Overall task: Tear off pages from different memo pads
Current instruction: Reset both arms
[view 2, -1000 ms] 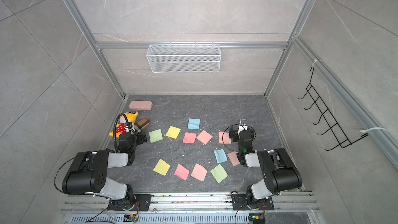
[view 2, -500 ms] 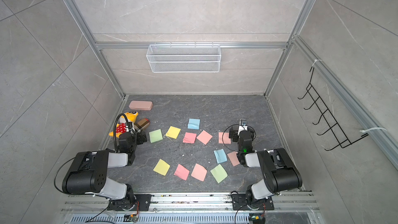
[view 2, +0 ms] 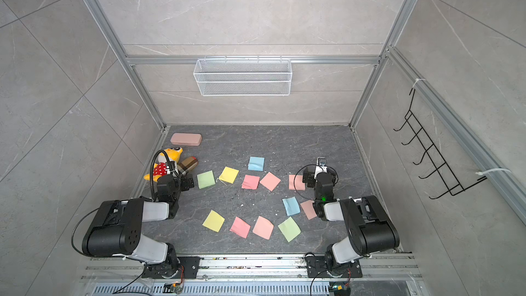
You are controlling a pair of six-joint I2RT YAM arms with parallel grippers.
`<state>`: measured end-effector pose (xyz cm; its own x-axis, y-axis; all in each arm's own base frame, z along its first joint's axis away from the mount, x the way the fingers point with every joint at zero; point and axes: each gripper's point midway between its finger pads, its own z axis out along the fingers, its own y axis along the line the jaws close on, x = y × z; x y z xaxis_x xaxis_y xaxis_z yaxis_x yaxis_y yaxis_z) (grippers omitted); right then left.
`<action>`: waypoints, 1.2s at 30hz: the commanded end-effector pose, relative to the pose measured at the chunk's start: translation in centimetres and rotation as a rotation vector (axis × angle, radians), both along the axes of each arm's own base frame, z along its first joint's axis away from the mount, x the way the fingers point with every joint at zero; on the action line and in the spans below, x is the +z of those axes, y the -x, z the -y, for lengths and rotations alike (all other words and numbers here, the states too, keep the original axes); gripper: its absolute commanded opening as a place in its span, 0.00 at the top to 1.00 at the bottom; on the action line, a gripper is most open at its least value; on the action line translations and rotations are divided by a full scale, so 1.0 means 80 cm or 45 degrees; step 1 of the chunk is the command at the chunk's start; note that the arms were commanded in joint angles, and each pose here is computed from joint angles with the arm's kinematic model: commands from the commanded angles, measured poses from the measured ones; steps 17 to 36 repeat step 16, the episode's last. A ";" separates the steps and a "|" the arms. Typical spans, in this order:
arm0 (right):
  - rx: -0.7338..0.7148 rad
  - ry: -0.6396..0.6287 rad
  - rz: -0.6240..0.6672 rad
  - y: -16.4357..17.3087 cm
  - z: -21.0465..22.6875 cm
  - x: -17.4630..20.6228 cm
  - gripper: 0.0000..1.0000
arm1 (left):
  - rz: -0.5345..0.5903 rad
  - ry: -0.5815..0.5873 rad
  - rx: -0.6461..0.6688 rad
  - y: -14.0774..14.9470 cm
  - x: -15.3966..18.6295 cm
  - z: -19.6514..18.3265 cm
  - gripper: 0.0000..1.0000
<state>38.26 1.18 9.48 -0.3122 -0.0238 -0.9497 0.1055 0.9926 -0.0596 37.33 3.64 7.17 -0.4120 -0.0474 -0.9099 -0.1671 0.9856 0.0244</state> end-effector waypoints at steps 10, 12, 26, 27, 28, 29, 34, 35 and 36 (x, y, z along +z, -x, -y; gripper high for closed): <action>0.004 0.008 -0.005 -0.005 0.000 0.001 0.01 | 0.069 -0.003 0.029 -0.010 0.019 -0.005 0.00; 0.005 0.005 -0.005 -0.005 -0.001 0.001 0.01 | 0.069 -0.003 0.028 -0.010 0.019 -0.005 0.00; 0.002 0.008 0.001 -0.004 0.000 0.002 0.01 | 0.068 -0.003 0.029 -0.010 0.019 -0.005 0.00; 0.002 0.008 0.001 -0.004 0.000 0.002 0.01 | 0.068 -0.003 0.029 -0.010 0.019 -0.005 0.00; 0.002 0.008 0.001 -0.004 0.000 0.002 0.01 | 0.068 -0.003 0.029 -0.010 0.019 -0.005 0.00; 0.002 0.008 0.001 -0.004 0.000 0.002 0.01 | 0.068 -0.003 0.029 -0.010 0.019 -0.005 0.00; 0.002 0.008 0.001 -0.004 0.000 0.002 0.01 | 0.068 -0.003 0.029 -0.010 0.019 -0.005 0.00; 0.002 0.008 0.001 -0.004 0.000 0.002 0.01 | 0.068 -0.003 0.029 -0.010 0.019 -0.005 0.00; 0.002 0.008 0.001 -0.004 0.000 0.002 0.01 | 0.068 -0.003 0.029 -0.010 0.019 -0.005 0.00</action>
